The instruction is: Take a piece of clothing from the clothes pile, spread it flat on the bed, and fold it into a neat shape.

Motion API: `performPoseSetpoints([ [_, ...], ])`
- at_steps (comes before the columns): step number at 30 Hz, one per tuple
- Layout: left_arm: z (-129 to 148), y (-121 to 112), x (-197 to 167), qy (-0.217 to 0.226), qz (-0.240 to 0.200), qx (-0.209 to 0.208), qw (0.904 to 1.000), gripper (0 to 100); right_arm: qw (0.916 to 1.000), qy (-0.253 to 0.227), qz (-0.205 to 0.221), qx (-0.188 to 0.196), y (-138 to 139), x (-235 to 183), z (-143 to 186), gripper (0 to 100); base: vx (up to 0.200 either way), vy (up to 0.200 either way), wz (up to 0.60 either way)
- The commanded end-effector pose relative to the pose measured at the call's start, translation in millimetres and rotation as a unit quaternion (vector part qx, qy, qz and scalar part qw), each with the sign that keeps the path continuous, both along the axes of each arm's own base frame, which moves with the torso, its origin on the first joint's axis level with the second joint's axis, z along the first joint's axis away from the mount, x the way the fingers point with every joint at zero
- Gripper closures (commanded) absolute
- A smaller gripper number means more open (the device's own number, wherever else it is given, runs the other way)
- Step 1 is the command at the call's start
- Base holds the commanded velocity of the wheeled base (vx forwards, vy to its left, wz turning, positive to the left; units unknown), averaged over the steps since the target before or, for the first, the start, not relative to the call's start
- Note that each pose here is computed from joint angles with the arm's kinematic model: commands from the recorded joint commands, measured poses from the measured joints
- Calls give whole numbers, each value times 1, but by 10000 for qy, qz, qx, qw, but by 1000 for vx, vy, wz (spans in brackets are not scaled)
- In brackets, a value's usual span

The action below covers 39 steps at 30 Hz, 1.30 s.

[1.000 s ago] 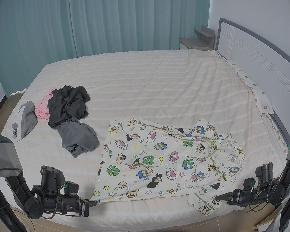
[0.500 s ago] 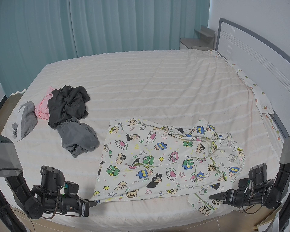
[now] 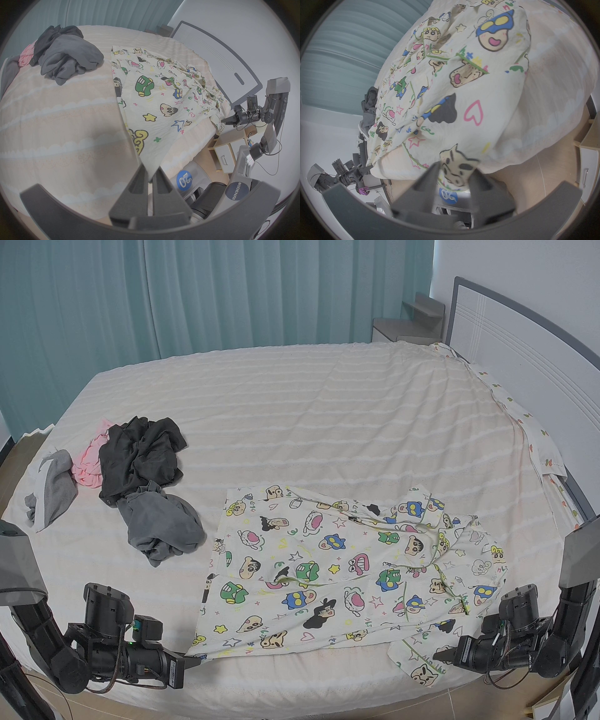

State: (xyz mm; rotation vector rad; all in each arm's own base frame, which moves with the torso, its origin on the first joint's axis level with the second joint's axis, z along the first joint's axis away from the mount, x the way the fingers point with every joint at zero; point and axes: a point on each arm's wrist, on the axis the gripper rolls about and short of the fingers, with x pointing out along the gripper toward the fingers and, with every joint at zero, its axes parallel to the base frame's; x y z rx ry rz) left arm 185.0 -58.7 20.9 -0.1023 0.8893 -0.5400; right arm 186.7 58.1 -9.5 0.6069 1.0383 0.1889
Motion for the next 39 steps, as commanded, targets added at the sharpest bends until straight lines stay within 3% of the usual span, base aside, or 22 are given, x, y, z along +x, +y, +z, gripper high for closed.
performPoseSetpoints([
  [1, 0, 0, 0, 3, -2, 0, 10000, 100, 9998, 180, 3, -80, -1, -5, -5, 100, 0, 0, 0],
  [15, -1, 1, -4, 50, -2, 24, 10000, 100, 9981, 286, -17, -537, -9, -19, 10, 100, 0, 0, 0],
  [29, -6, 5, -16, 262, -18, 157, 9995, 100, 9900, 709, 83, -1216, -45, -38, 15, 100, 0, 0, 0],
  [39, -7, 5, -18, 321, -27, 174, 9993, 100, 9893, 830, 220, -1183, -49, -44, 16, 100, 0, 0, 0],
])
